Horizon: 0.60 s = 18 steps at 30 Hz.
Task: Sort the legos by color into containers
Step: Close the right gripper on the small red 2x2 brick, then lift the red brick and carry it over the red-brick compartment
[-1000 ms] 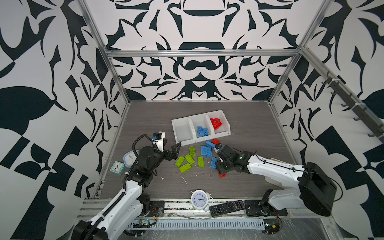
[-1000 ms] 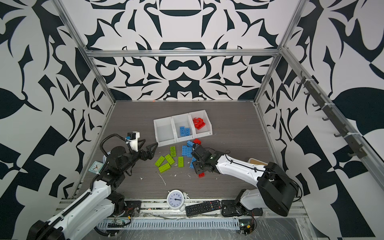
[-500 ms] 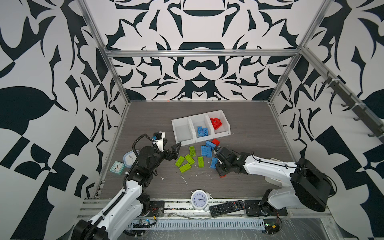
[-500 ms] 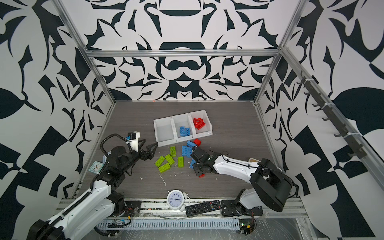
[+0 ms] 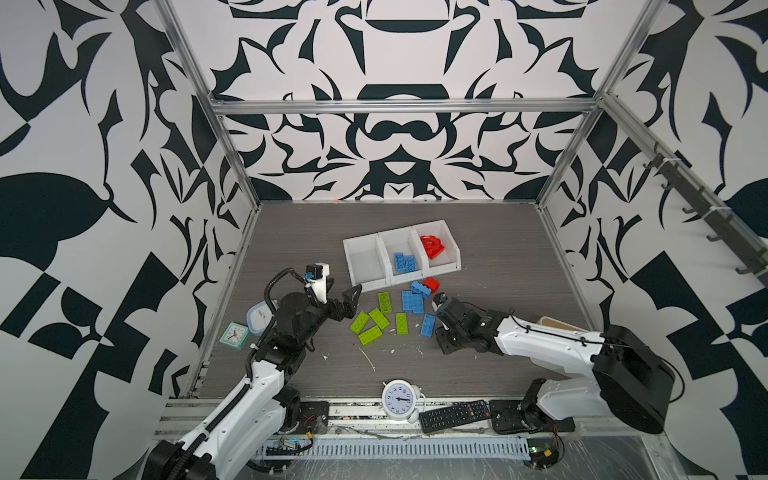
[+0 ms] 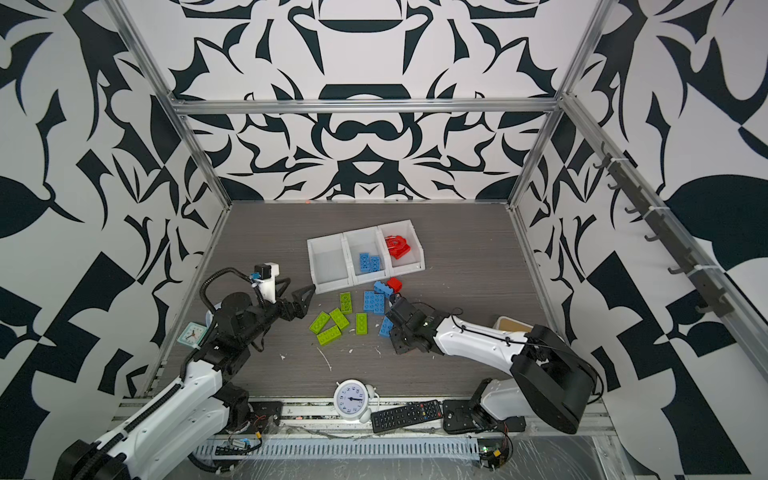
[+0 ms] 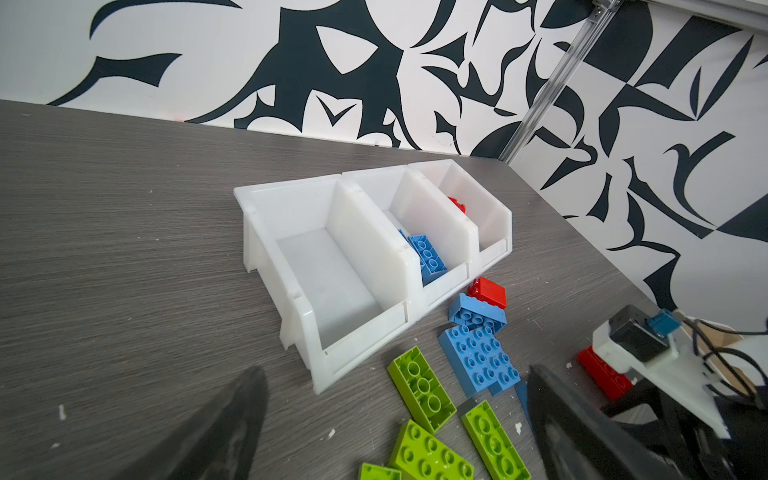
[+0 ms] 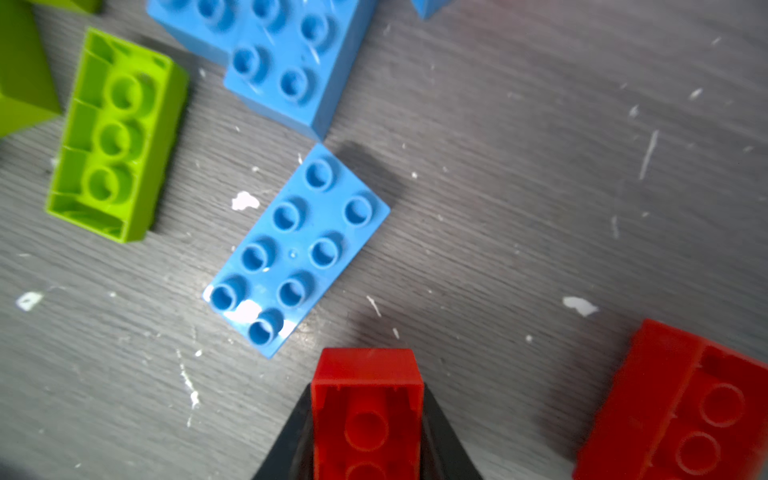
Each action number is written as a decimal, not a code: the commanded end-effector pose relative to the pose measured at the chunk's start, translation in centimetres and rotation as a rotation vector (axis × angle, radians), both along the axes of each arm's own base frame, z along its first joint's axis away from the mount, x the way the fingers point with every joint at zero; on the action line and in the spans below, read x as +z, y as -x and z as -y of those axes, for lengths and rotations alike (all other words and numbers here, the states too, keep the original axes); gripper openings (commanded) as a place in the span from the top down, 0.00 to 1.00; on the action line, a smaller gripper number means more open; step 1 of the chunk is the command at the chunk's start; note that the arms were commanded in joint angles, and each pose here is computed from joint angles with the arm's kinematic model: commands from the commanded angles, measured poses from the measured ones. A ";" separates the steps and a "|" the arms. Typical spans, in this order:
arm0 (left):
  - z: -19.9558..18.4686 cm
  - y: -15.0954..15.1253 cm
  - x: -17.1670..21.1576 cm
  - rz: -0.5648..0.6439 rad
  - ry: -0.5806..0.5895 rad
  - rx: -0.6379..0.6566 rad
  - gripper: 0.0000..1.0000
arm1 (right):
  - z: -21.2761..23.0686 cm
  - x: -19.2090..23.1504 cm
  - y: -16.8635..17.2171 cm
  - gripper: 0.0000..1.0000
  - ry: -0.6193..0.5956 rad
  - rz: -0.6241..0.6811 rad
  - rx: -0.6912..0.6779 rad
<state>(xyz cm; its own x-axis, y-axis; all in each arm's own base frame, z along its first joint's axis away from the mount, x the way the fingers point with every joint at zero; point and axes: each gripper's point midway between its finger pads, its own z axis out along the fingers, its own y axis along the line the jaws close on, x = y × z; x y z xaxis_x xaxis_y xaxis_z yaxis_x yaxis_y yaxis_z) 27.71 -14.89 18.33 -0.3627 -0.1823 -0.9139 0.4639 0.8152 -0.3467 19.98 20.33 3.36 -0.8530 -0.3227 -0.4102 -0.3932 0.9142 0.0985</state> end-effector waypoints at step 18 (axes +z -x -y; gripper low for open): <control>0.1 0.0 -0.1 -0.006 0.002 -0.001 0.00 | 1.9 8.7 -5.8 0.73 -0.194 0.132 -0.054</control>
